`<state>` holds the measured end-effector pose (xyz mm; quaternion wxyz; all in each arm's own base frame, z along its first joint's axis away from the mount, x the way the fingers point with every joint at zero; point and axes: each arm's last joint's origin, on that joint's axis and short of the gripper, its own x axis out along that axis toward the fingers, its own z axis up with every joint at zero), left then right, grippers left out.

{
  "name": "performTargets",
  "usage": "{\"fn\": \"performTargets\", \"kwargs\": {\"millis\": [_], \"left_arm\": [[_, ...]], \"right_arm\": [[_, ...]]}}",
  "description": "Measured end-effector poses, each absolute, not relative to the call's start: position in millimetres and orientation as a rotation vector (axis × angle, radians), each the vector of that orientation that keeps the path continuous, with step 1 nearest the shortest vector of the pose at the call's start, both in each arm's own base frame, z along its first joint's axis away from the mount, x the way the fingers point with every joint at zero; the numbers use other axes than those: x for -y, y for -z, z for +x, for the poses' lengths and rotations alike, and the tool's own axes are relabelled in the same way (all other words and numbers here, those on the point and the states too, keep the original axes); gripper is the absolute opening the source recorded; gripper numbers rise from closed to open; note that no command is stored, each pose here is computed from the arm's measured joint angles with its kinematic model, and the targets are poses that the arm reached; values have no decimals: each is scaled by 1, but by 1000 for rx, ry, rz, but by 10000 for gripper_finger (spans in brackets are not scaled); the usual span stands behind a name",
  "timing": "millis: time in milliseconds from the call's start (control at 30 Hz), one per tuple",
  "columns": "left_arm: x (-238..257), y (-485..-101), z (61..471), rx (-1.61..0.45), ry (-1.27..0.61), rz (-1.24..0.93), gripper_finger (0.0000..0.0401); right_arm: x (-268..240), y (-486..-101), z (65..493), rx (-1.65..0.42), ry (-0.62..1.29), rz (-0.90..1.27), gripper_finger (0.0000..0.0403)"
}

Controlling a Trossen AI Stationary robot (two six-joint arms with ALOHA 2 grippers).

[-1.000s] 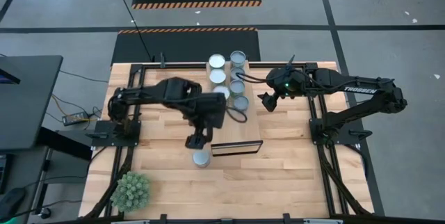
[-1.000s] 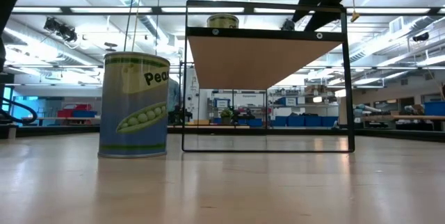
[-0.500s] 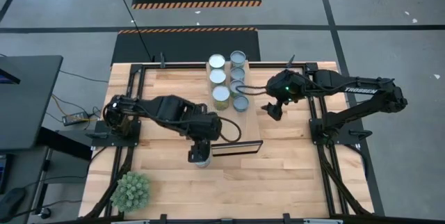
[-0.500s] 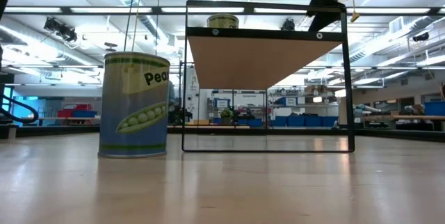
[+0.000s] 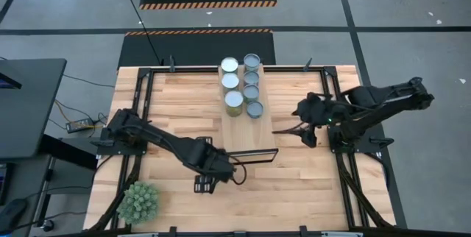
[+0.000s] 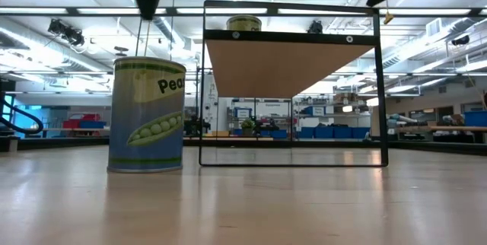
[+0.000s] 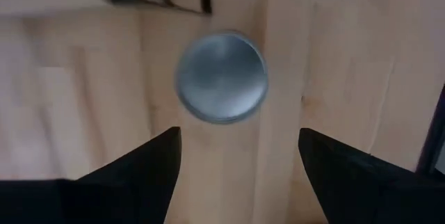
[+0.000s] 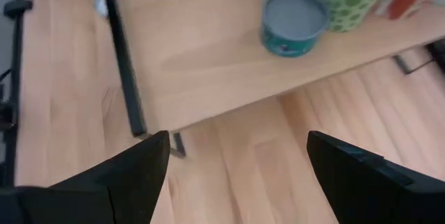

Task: Pick and place cans onto a shelf
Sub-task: Put the canned peas on the shelf

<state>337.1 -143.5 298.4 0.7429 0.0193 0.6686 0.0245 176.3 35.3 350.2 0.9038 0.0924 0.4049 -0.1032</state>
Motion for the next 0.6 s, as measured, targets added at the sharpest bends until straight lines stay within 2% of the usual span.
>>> {"fn": "performTargets", "kwargs": {"millis": [167, 300, 600], "left_arm": [[147, -280, 335, -1509, -39, 12, 293], [142, -285, 325, -1479, -39, 2, 293], [109, -278, 271, -1350, -104, -174, 293]], "right_arm": [[-44, -353, 171, -781, 277, 197, 347], [-48, -352, 169, -791, 271, 177, 347], [-47, -352, 169, -763, 325, 158, 347]]}}
